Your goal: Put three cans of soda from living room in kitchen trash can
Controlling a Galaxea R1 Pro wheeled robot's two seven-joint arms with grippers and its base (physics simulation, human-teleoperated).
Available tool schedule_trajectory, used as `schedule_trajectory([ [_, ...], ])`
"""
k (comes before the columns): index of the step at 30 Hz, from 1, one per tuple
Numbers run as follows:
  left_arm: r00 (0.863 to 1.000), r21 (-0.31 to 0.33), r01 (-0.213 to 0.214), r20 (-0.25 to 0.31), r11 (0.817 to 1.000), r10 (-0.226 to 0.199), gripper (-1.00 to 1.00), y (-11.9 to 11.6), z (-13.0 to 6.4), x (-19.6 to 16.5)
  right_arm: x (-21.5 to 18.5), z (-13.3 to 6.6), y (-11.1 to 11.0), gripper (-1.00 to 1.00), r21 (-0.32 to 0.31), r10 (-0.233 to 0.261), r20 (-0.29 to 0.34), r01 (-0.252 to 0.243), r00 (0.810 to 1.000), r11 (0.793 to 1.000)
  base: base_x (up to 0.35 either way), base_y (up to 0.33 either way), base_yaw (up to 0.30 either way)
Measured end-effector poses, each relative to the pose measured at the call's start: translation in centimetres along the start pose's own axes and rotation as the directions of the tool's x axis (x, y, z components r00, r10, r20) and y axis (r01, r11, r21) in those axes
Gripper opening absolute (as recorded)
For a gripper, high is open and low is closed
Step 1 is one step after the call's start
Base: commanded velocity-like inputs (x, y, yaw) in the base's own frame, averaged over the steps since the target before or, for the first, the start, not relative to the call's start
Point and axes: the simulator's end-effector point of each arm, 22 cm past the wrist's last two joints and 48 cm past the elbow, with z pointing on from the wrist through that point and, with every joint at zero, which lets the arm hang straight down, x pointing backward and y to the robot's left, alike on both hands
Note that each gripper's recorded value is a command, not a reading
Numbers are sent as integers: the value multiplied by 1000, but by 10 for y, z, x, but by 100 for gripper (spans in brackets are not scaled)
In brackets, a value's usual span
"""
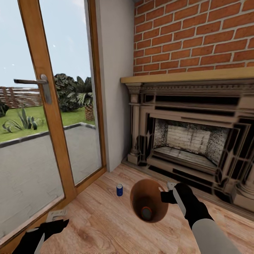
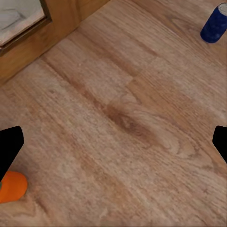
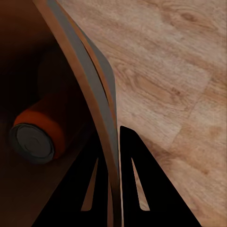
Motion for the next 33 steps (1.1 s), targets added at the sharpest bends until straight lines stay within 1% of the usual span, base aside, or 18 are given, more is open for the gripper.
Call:
schedule_trajectory([
  [6, 1000, -15, -1, -8, 1000, 1, 100, 4, 9, 15, 12, 13, -1, -100, -1, 1, -9, -1, 1000, 1000, 0, 0, 0],
  [21, 1000, -117, -3, -22, 993, 0, 100, 31, 30, 48, 44, 47, -7, -100, 3, 1, -32, -1, 999, 1000, 0, 0, 0],
  [24, 1000, -133, -5, -11, 991, 4, 100, 35, 33, 49, 51, 53, -9, -100, 6, 1, -36, -1, 999, 1000, 0, 0, 0],
  [27, 1000, -164, -7, 1, 986, 7, 100, 43, 35, 49, 57, 60, -11, -100, 8, 1, -41, -1, 999, 1000, 0, 0, 0],
  [29, 1000, -186, -7, 2, 982, 7, 100, 48, 34, 48, 58, 61, -11, -100, 8, 2, -44, -1, 999, 1000, 0, 0, 0],
  [33, 1000, -205, -8, -1, 979, 8, 100, 52, 34, 50, 61, 64, -11, -100, 7, 4, -50, -3, 999, 1000, 0, 0, 0],
])
